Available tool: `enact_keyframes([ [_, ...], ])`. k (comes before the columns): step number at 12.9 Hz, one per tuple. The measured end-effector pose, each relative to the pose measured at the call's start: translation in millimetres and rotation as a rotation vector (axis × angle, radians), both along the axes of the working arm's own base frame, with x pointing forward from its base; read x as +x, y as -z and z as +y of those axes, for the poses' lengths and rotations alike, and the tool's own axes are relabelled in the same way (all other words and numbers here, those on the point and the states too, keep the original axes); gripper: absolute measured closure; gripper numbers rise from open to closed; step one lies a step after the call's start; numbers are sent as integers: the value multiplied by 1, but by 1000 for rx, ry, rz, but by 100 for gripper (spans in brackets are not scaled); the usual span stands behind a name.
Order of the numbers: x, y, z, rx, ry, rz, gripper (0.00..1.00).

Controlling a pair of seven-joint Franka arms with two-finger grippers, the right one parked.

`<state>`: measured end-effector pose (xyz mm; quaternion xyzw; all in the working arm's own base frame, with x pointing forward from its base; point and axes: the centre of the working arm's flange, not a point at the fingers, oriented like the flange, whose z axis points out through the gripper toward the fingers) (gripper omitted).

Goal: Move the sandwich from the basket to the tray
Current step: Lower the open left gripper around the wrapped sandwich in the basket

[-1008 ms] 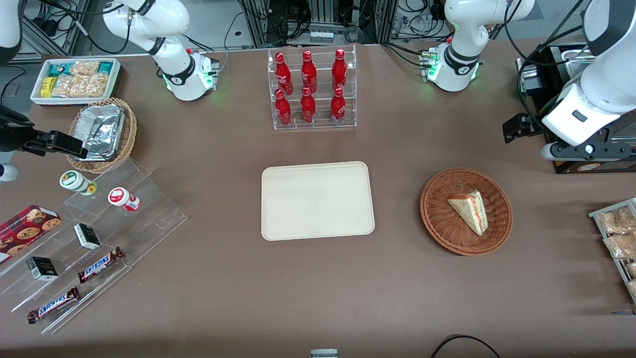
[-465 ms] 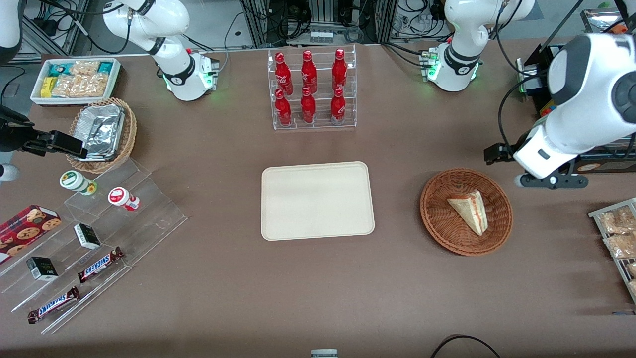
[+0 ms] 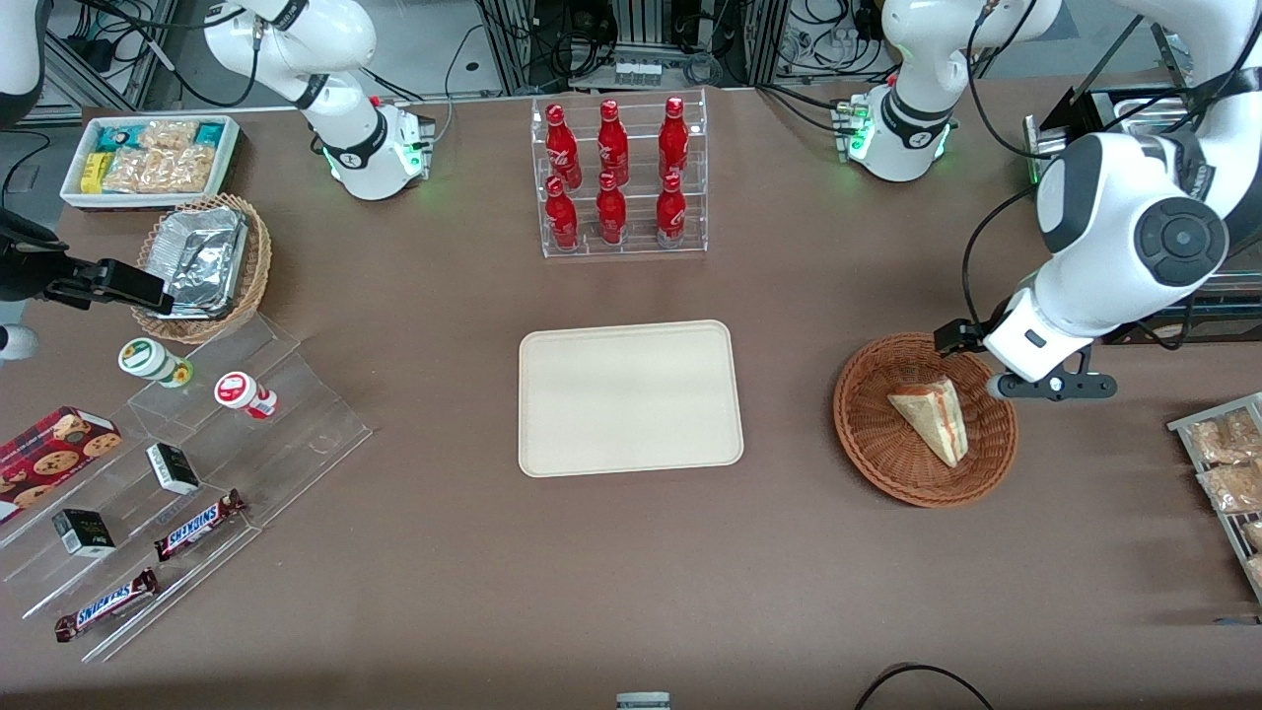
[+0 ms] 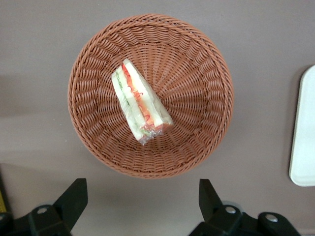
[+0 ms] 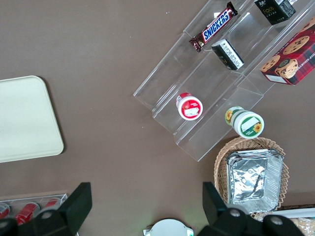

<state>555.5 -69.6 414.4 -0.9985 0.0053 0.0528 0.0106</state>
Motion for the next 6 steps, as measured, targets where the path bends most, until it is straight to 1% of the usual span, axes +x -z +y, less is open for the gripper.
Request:
enact_keyframes([
  [3, -2, 19, 3, -5, -20, -38, 0],
  [6, -8, 51, 10, -11, -124, -107, 0],
])
